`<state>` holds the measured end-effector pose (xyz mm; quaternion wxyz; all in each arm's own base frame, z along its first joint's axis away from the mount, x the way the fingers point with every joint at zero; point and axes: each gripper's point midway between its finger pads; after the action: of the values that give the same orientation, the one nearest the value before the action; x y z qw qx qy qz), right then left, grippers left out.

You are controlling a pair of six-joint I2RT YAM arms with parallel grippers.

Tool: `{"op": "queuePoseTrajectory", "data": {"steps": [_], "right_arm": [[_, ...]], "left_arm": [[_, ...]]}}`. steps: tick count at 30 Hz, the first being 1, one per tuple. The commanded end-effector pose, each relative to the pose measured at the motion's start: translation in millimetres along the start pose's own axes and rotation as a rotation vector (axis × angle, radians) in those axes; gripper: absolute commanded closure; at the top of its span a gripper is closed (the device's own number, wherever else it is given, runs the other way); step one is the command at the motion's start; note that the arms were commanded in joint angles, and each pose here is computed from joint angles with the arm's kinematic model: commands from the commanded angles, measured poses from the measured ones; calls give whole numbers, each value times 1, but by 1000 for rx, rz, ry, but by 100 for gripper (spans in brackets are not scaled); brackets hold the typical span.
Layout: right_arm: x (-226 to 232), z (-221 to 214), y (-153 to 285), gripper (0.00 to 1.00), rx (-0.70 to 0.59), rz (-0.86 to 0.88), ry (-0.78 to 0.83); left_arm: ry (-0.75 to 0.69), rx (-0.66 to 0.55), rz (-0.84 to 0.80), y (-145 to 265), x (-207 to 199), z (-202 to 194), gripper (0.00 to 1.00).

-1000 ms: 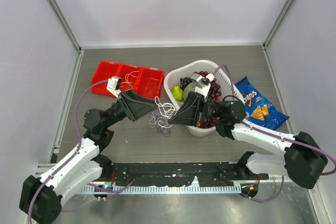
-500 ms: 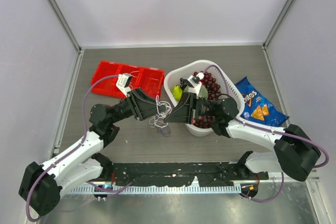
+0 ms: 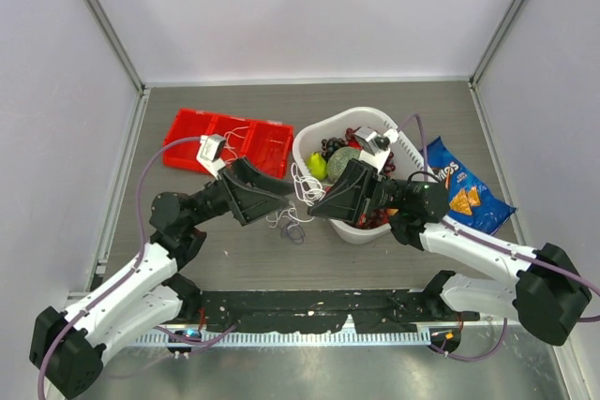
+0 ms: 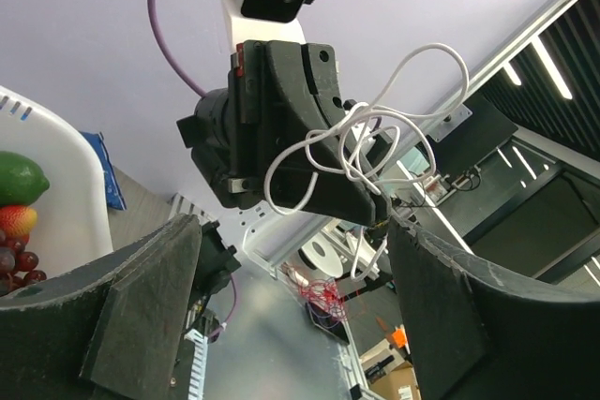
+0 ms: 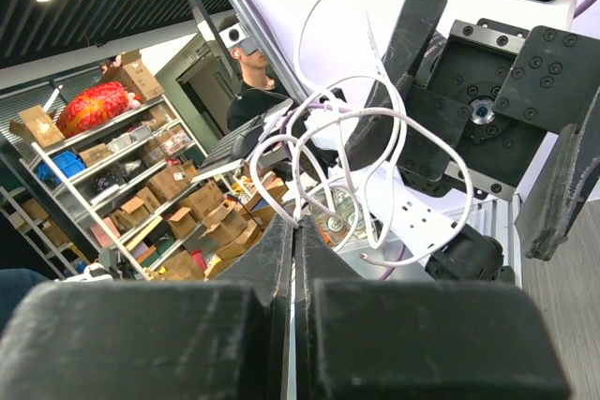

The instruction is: Untangle the cables

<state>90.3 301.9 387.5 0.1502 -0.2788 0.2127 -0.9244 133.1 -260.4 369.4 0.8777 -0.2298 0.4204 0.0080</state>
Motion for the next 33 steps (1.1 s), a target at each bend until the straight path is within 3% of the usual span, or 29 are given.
{"op": "queuePoseTrajectory", "data": {"steps": [1, 9, 11, 16, 21, 23, 27, 29, 33], "right_arm": [[16, 11, -1, 99, -46, 61, 96], [19, 11, 1, 99, -60, 110, 60], [18, 10, 1, 99, -62, 111, 51], [18, 10, 1, 99, -66, 112, 53], [12, 8, 1, 99, -59, 87, 50], [8, 6, 1, 99, -54, 67, 50], [-11, 2, 2, 92, -36, -30, 42], [-18, 2, 3, 79, -36, -70, 67], [-18, 3, 4, 69, -41, -84, 73]], "left_arm": [[-23, -8, -3, -4, -2, 4, 17], [20, 6, -65, -16, -8, 6, 14], [28, 16, -92, -20, -12, 4, 19], [34, 40, -102, -23, -10, -1, 49], [1, 36, -113, -20, -15, -1, 89], [-15, 24, -106, -19, -16, 1, 99], [-43, 19, -74, -17, -15, 2, 100], [-52, 24, -58, -16, -14, 1, 100], [-58, 20, -53, -15, -15, 1, 100]]}}
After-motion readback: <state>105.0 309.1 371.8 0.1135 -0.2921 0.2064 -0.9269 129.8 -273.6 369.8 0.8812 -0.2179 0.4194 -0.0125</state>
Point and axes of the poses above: each gripper's point midway between its finger pads, its own y axis back along the fingers, its own x axis along the line the jaws close on, z = x × y, and after that the axes turned 5 degrees about y, right-handed
